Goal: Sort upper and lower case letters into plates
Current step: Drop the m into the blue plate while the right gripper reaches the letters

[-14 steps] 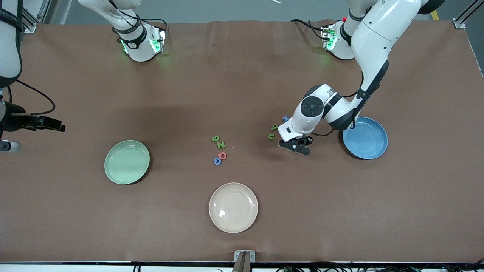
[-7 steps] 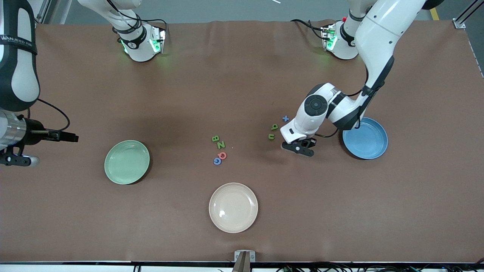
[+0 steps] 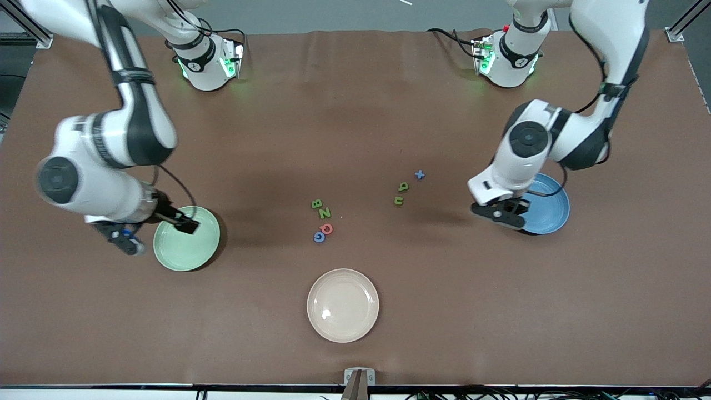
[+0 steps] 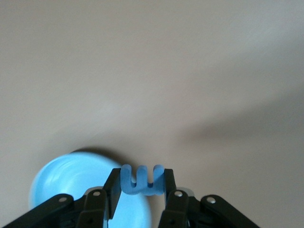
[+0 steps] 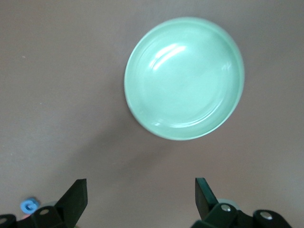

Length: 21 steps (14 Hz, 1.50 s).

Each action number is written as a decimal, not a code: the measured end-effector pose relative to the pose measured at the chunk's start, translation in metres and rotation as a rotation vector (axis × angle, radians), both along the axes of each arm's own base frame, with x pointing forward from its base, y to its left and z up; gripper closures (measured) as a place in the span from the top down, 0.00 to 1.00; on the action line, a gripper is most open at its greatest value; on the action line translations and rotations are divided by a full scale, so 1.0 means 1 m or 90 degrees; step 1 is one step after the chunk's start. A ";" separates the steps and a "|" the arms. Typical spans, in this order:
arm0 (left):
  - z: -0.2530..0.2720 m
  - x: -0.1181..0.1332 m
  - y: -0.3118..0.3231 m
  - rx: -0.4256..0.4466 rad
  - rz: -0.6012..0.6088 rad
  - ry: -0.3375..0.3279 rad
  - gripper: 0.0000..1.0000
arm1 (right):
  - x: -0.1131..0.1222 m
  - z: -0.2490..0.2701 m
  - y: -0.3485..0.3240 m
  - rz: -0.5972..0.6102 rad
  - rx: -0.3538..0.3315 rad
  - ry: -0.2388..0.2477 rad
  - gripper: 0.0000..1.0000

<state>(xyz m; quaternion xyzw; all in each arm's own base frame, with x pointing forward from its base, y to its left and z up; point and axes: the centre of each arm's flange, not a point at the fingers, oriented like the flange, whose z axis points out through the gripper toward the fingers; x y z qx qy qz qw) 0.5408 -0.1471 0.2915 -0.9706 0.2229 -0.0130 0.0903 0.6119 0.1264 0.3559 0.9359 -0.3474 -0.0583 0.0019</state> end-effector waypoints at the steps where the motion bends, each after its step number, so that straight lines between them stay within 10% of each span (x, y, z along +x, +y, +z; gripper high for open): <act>1: -0.001 -0.004 0.026 0.007 -0.010 0.007 0.41 | -0.008 -0.016 0.020 -0.030 -0.006 -0.006 1.00; 12: -0.075 -0.042 0.164 -0.047 -0.109 0.039 0.41 | -0.057 -0.136 0.163 -0.217 -0.050 -0.020 0.70; 21: -0.099 -0.046 0.158 -0.072 -0.112 0.051 0.41 | -0.082 -0.172 0.233 -0.266 -0.058 -0.032 0.70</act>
